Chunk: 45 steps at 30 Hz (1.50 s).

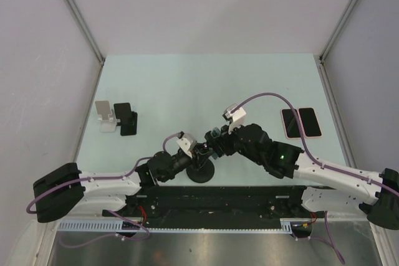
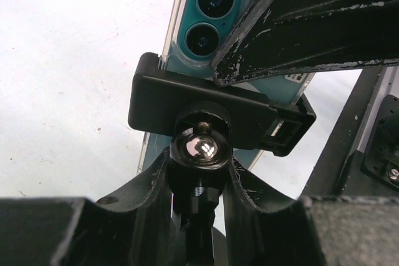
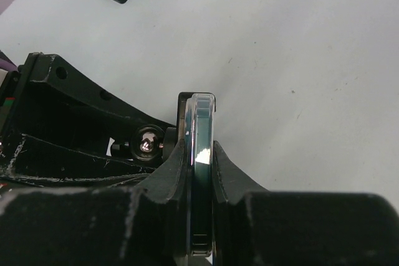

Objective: Remove the phone from the phone stand

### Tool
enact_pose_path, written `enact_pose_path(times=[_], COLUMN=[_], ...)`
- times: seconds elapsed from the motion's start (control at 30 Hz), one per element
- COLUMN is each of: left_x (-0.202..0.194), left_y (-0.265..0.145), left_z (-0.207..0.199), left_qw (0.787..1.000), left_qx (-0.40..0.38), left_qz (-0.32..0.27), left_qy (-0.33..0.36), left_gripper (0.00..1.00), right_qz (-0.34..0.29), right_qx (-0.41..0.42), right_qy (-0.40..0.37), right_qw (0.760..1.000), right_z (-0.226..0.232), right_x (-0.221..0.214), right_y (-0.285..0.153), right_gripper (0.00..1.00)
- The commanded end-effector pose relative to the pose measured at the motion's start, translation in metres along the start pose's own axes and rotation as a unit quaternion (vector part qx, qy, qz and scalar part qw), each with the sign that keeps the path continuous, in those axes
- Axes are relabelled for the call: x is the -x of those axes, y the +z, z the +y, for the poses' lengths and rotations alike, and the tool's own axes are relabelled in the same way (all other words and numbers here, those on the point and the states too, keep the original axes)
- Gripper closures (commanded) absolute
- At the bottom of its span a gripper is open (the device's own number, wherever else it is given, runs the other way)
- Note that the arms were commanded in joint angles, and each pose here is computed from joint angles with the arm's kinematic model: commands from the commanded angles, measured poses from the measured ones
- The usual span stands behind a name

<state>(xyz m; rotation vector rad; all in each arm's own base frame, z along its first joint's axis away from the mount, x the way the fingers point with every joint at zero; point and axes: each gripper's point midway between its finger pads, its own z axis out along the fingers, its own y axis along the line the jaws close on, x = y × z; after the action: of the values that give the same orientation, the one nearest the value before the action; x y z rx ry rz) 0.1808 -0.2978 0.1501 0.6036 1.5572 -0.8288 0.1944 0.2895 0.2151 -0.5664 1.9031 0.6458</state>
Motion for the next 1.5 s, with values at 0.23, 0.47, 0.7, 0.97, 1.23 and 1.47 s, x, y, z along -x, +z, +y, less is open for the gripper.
enact_pose_path(times=[0.23, 0.47, 0.7, 0.97, 1.23, 1.47], left_x=[0.004, 0.008, 0.037, 0.040, 0.008, 0.010], left_y=[-0.017, -0.008, -0.012, -0.023, 0.005, 0.017], left_z=[0.078, 0.062, 0.047, 0.043, 0.032, 0.039], left_qw=[0.983, 0.991, 0.993, 0.993, 0.997, 0.994], left_qx=[0.180, 0.133, 0.098, 0.093, 0.079, 0.108], left_qz=[-0.021, -0.021, -0.065, -0.072, -0.003, 0.002], left_qy=[-0.002, 0.016, 0.007, 0.022, 0.022, 0.016], left_gripper=[1.00, 0.68, 0.19, 0.17, 0.16, 0.20], right_qz=[-0.003, -0.023, -0.053, -0.076, -0.071, -0.069], right_qx=[-0.077, -0.121, -0.131, -0.194, -0.152, -0.101], right_qy=[0.030, 0.020, 0.009, 0.034, 0.033, 0.036], right_qw=[0.997, 0.992, 0.990, 0.977, 0.985, 0.992], right_z=[-0.024, -0.029, -0.027, -0.044, -0.027, -0.014], right_x=[0.030, 0.042, 0.056, 0.059, 0.058, 0.064], right_y=[-0.026, -0.021, -0.009, -0.005, 0.000, -0.016], right_gripper=[1.00, 1.00, 1.00, 0.94, 0.46, 0.27])
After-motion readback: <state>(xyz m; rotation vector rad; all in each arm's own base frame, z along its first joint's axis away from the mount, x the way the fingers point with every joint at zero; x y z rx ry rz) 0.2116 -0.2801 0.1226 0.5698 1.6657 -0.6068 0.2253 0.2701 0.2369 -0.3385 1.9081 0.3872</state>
